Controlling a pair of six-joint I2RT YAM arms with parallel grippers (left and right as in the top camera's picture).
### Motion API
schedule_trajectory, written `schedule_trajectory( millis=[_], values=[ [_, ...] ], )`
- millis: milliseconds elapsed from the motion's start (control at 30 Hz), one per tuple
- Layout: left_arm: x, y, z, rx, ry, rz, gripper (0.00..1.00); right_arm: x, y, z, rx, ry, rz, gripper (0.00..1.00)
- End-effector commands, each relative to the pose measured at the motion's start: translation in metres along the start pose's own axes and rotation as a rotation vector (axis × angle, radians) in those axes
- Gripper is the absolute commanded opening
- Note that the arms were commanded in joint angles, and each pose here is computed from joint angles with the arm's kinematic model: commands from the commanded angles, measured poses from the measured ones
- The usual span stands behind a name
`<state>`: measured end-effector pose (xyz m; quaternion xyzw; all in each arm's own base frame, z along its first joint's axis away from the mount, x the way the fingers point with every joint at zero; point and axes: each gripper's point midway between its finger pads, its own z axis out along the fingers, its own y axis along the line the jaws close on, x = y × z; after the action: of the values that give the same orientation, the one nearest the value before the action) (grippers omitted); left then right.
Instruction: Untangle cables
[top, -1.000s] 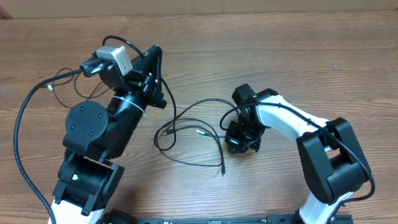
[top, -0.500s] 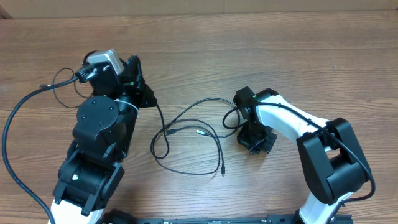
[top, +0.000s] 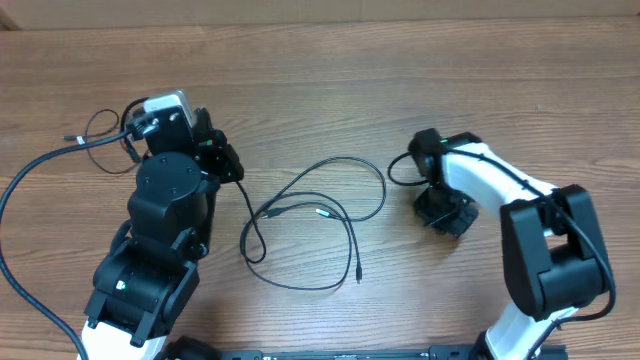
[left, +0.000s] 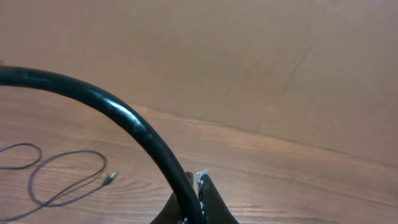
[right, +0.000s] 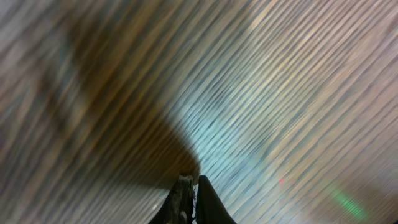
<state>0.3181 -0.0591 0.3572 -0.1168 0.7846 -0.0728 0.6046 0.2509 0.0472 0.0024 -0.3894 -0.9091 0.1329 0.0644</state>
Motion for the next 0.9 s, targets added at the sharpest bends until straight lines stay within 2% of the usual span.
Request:
schedule_trajectory(
  millis=[0, 33, 100, 133, 167, 500, 600, 700, 867],
  values=[
    [-0.006, 0.009, -0.003, -0.046, -0.017, 0.024, 0.05, 0.007, 0.006, 0.002, -0.054, 0.079, -0.045, 0.05],
    [-0.004, 0.009, -0.003, -0.047, -0.009, 0.028, 0.05, 0.012, 0.012, 0.001, -0.084, 0.105, -0.083, 0.13],
    [0.003, 0.010, 0.001, -0.054, 0.020, 0.041, 0.05, 0.031, 0.027, -0.004, -0.182, 0.201, -0.196, 0.47],
    [0.006, 0.009, 0.003, -0.053, 0.031, 0.046, 0.05, 0.041, 0.033, -0.007, -0.223, 0.247, -0.242, 0.58],
    [0.012, 0.008, 0.007, -0.049, 0.052, 0.053, 0.05, 0.050, 0.037, -0.010, -0.254, 0.286, -0.273, 0.65],
    [0.032, -0.003, 0.027, -0.019, 0.127, 0.075, 0.06, 0.110, 0.047, -0.029, -0.326, 0.484, -0.375, 0.66],
    [0.032, -0.006, 0.030, -0.014, 0.124, 0.073, 0.07, 0.136, 0.055, -0.040, -0.379, 0.562, -0.420, 0.57],
    [0.031, -0.007, 0.030, -0.008, 0.117, 0.070, 0.07, 0.153, 0.059, -0.045, -0.393, 0.600, -0.448, 0.56],
    [0.034, -0.006, 0.030, -0.008, 0.130, 0.074, 0.06, 0.170, 0.058, -0.045, -0.331, 0.618, -0.370, 0.54]
  ],
)
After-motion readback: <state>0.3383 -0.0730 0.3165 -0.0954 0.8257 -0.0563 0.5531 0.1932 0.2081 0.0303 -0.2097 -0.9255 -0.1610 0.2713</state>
